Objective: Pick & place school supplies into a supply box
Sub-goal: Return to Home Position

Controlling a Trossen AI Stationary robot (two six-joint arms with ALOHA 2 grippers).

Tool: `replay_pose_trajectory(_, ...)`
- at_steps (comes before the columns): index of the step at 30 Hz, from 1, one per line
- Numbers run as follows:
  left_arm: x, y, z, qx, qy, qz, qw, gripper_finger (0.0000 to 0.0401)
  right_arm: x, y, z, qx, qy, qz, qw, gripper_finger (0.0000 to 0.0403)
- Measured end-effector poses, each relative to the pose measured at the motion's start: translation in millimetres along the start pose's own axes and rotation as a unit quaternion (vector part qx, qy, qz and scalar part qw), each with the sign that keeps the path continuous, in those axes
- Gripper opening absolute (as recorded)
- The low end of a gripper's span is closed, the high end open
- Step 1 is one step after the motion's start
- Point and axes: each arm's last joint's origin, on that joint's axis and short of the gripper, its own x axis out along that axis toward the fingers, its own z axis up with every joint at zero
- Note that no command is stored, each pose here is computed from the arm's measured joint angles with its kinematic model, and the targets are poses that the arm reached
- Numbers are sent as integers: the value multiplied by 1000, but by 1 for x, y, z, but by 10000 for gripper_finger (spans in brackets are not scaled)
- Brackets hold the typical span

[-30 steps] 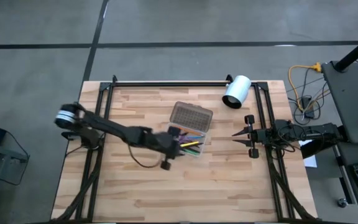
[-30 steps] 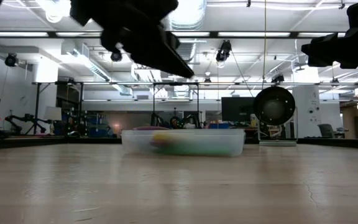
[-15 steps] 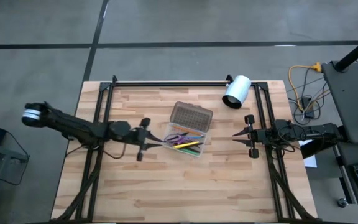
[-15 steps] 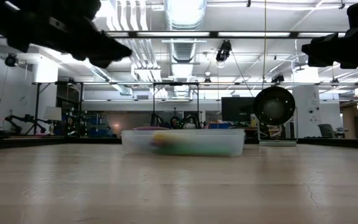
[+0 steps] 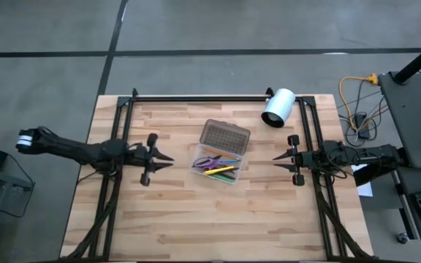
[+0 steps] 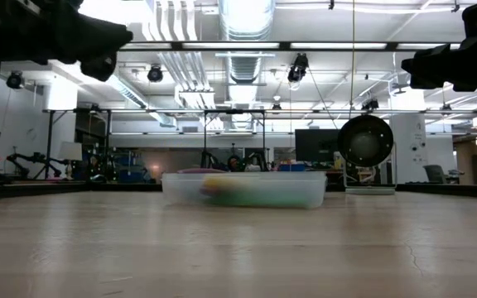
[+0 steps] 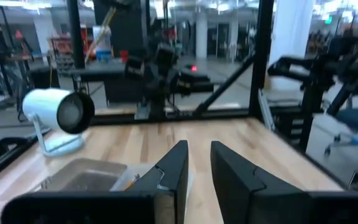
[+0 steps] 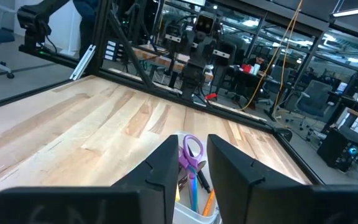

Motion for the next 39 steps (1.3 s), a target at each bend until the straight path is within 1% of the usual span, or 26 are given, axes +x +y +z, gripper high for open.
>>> replay_pose_trajectory(7,-12,0,-1,-13,-29,0,999,54,0,0,0,0,0,0,1000,68)
replay_pose_trajectory(15,-21,0,7,-14,-67,-1,998,54,0,0,0,0,0,0,1000,68)
replay_pose_trajectory(20,-26,0,1,-14,-73,-1,997,54,0,0,0,0,0,0,1000,68)
replay_pose_trajectory(32,-43,0,0,-13,-134,-1,991,54,0,0,0,0,0,0,1000,68)
replay_pose_trajectory(36,-48,0,-3,-14,-136,-1,991,54,0,0,0,0,0,0,1000,68)
replay_pose_trajectory(39,-51,0,-3,-15,-125,-1,992,54,0,0,0,0,0,0,1000,68)
